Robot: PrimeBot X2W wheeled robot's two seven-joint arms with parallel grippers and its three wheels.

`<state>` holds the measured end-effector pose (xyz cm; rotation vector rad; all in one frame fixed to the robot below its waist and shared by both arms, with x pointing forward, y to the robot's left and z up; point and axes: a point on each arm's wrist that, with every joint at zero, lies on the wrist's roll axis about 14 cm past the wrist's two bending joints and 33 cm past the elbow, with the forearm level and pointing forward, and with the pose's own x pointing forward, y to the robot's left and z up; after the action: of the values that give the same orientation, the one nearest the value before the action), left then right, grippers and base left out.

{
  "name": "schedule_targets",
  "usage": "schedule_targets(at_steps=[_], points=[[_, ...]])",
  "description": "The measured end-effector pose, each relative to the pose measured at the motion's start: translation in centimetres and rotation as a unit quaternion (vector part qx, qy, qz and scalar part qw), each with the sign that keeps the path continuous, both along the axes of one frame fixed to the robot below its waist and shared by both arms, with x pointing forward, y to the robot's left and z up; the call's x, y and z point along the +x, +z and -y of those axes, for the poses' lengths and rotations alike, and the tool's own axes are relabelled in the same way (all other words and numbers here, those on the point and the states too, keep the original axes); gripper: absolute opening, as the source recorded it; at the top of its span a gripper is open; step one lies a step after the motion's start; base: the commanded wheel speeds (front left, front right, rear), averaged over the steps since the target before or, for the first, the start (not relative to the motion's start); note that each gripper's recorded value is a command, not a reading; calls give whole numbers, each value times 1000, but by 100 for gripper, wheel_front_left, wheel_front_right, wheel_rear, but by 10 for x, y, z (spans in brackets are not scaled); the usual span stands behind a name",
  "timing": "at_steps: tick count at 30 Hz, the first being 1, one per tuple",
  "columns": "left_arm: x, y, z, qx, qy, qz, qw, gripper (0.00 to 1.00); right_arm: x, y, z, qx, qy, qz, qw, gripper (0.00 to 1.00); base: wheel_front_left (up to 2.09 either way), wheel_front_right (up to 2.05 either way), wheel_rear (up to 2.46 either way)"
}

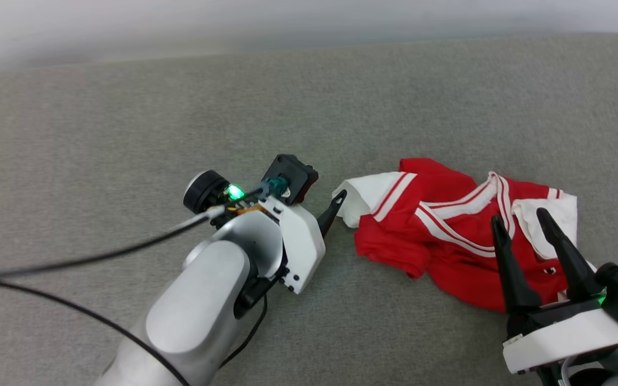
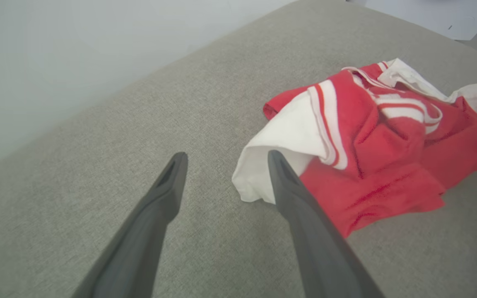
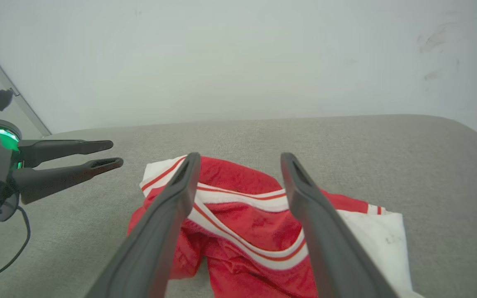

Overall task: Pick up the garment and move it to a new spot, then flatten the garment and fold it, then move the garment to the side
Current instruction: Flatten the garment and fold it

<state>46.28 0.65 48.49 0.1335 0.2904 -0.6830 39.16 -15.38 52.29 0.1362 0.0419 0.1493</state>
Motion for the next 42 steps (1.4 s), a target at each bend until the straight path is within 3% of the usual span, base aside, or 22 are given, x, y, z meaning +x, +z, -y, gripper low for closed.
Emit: schedule_targets(at_steps=[10,16,17,18,20,23,27,34,42], points=[[9,-65,28,91,-80,-113,986,100,2,-24,24,13,-39,-23,999,100,0,0,0],[1,-102,28,153,-106,-186,965,100,1,-34,32,23,-55,-32,998,100,0,0,0],[0,-105,27,164,-110,-196,960,86,1,-36,33,23,-57,-34,998,100,0,0,0],[-1,-106,27,170,-112,-206,957,47,0,-36,34,24,-58,-34,997,100,0,0,0],[-2,-107,27,180,-118,-216,952,0,-1,-37,35,26,-61,-34,997,100,0,0,0],[-6,-109,25,189,-123,-229,947,0,-2,-38,37,29,-63,-35,997,100,0,0,0],[3,-101,19,177,-114,-200,957,0,-1,-37,37,31,-64,-31,997,100,0,0,0],[43,-43,-6,136,-43,-53,988,0,-2,-28,39,36,-65,-18,997,100,0,0,0],[43,13,-71,103,54,47,992,0,3,-18,27,41,-45,-6,998,100,0,0,0]])
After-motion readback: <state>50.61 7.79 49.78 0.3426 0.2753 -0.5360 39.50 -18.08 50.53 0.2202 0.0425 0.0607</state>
